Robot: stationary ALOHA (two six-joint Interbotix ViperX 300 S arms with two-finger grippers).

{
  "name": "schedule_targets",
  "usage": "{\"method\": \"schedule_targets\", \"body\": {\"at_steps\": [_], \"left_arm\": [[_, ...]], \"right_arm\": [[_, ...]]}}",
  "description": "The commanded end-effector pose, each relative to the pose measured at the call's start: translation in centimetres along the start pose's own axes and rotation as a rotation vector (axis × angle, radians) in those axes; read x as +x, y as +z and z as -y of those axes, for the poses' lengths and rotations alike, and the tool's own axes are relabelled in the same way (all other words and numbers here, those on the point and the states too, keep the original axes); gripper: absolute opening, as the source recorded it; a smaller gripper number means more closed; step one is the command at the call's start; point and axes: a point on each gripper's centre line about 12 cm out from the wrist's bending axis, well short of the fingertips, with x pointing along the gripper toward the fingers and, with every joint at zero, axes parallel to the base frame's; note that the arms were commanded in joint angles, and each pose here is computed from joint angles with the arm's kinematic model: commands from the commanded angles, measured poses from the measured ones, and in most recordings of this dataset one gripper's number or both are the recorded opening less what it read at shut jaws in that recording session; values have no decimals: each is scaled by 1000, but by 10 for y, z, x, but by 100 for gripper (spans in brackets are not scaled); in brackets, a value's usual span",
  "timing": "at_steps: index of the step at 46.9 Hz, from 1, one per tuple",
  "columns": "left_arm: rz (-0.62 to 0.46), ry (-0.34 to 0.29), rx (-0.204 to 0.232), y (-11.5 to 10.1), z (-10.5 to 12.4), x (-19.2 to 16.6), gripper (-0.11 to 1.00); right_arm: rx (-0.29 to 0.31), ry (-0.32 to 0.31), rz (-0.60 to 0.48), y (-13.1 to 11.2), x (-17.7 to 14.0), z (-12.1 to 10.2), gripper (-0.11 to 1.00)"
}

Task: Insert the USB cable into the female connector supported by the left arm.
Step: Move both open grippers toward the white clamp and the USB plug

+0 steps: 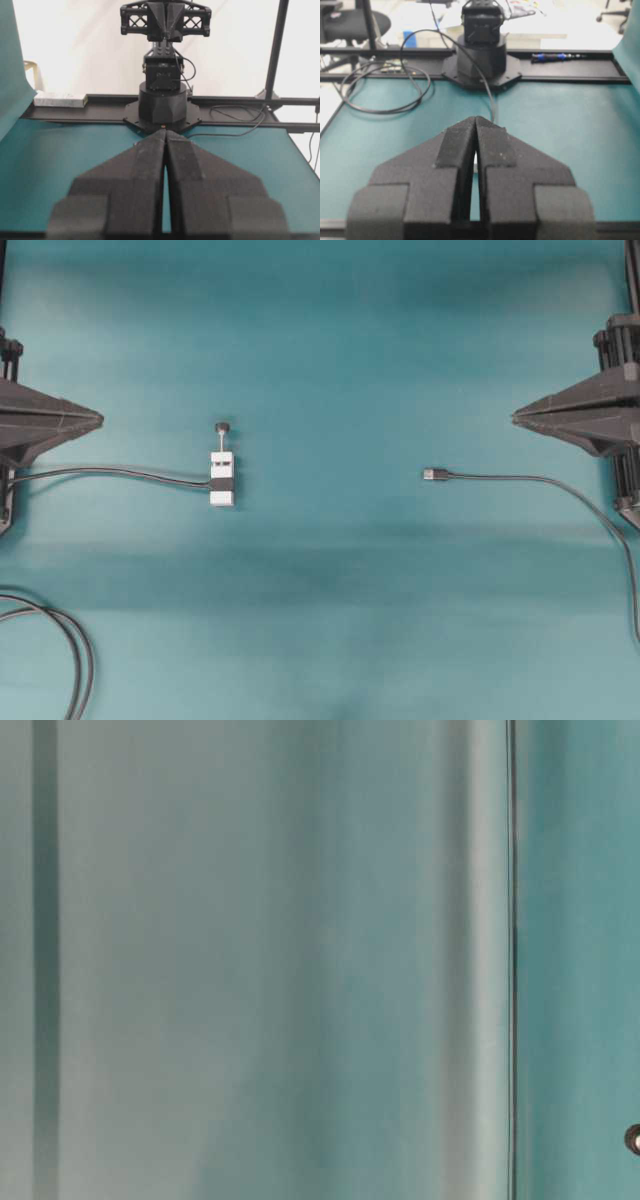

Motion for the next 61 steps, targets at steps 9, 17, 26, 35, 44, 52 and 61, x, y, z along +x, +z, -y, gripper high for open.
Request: {"method": "schedule_targets", "body": {"at_steps": [9, 17, 26, 35, 44, 52, 61], "left_arm": [[-110, -24, 36, -12, 4, 4, 2], [-384, -33, 48, -32, 5, 16, 2], [-424, -25, 38, -40, 3, 24, 2], [-430, 0, 17, -42, -2, 27, 2], [-440, 5, 12, -44, -3, 29, 35], [-453, 5, 12, -46, -3, 32, 76], [-473, 5, 11, -51, -3, 37, 73]], "right_arm": [[9, -5, -43, -17, -3, 1, 0], [17, -8, -147, -26, 4, 1, 0], [19, -16, -261, -42, 19, 3, 0], [22, -45, -268, -41, 25, 10, 0], [63, -60, -275, -43, 24, 12, 0], [172, -80, -281, -46, 23, 13, 0], [231, -92, -310, -53, 20, 13, 0]]}}
